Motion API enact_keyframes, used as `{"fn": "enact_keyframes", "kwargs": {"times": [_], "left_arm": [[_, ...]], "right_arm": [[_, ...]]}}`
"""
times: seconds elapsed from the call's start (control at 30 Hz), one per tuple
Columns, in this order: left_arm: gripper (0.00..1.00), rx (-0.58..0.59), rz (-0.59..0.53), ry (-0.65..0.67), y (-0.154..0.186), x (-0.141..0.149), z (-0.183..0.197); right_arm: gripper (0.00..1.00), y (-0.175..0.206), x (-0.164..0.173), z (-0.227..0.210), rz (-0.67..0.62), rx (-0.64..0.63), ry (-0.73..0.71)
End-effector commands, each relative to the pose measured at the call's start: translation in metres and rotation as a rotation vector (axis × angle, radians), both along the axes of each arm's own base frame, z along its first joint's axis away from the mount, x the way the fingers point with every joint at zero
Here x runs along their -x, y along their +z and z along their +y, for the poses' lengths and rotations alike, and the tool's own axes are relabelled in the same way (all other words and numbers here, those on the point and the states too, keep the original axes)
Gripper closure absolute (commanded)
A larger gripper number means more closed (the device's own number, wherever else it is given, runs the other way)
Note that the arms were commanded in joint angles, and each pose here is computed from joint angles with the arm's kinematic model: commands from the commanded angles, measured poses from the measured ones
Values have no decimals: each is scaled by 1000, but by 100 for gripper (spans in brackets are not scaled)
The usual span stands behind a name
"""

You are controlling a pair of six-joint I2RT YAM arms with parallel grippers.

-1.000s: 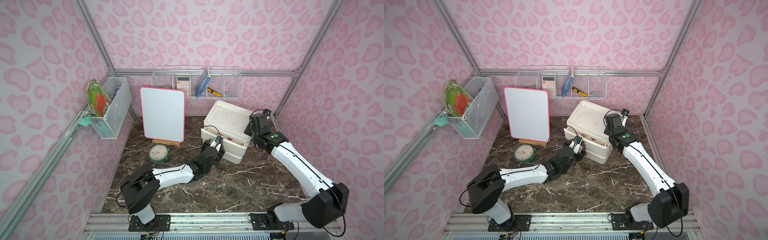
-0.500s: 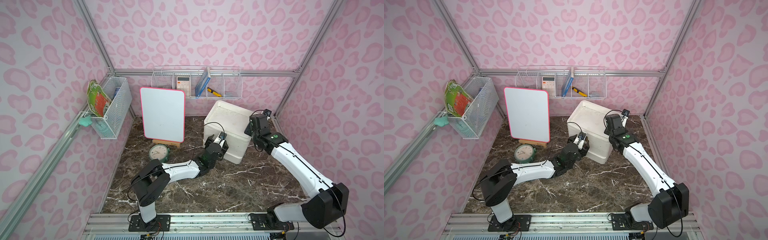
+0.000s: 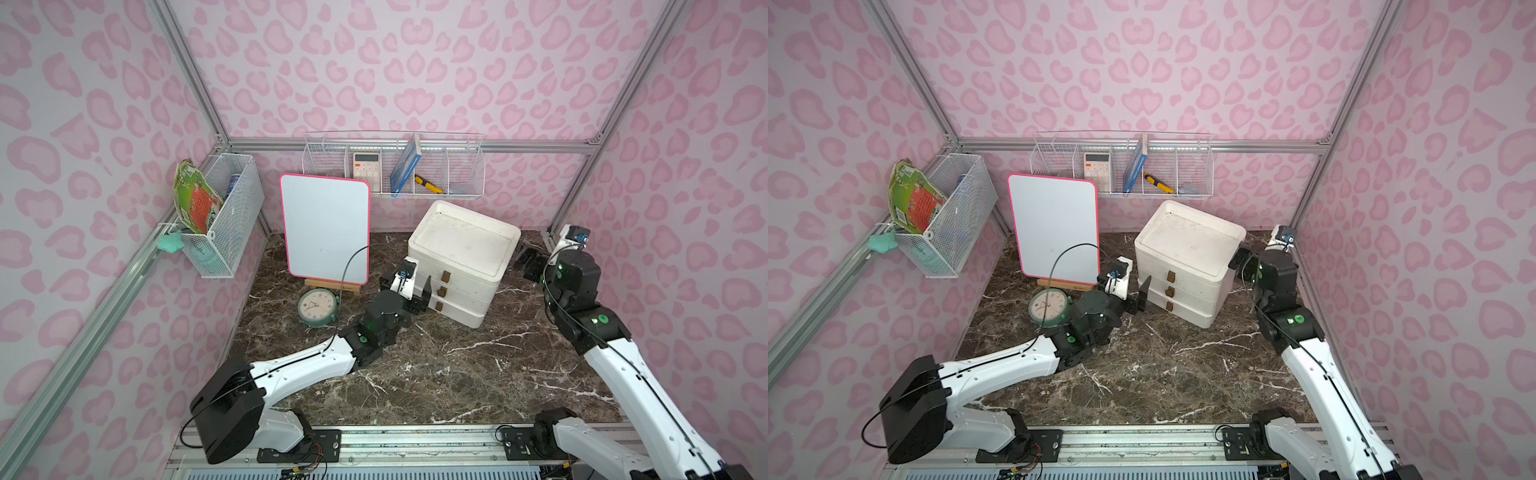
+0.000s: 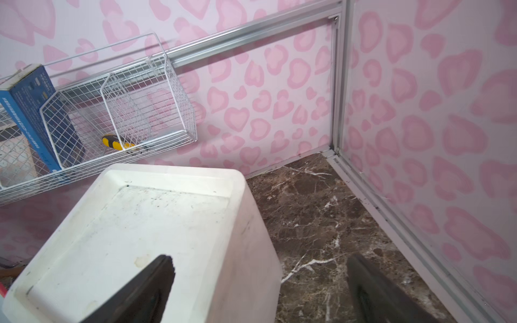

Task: Put the paint cans in the drawer according to color
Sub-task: Close the drawer in the storage box, then reset both arms

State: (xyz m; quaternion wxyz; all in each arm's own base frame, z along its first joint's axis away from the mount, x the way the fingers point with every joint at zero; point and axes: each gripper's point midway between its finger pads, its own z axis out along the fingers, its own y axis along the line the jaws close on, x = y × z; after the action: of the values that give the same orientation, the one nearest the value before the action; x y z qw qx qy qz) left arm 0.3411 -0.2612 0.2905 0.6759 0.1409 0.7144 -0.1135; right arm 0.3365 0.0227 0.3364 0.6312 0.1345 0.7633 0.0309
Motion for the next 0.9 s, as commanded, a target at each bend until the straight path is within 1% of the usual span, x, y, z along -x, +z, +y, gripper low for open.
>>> {"fn": "enact_keyframes", "kwargs": {"times": [0.0,0.13,0.27,0.33,0.5,0.57,0.63,0.7,0.77,0.87], "left_arm": [[15,90,142,58,-14,1,42],[15,186,235,205,-17,-2,113],[15,209,307,350,-31,-3,172],[16,224,328,418,-37,-5,199],[16,272,316,575,-48,-4,256],[16,273,312,640,-56,-2,276],[16,254,315,687,-65,0,290],[16,239,290,724,-66,-1,302],[16,210,285,757,-71,-1,311],[16,160,288,783,-79,-2,318]], "right_arm": [[2,0,11,-18,-121,123,-16],[2,-56,21,-47,-136,93,-81],[2,-113,21,-59,-134,65,-101],[2,-134,18,-57,-131,79,-78],[2,-155,13,-42,-161,157,18],[2,-161,7,-36,-151,187,57],[2,-165,1,-29,-152,210,98],[2,-167,-4,-22,-171,244,128],[2,-179,-14,-14,-133,297,160],[2,-178,-16,-5,-177,371,189]]}}
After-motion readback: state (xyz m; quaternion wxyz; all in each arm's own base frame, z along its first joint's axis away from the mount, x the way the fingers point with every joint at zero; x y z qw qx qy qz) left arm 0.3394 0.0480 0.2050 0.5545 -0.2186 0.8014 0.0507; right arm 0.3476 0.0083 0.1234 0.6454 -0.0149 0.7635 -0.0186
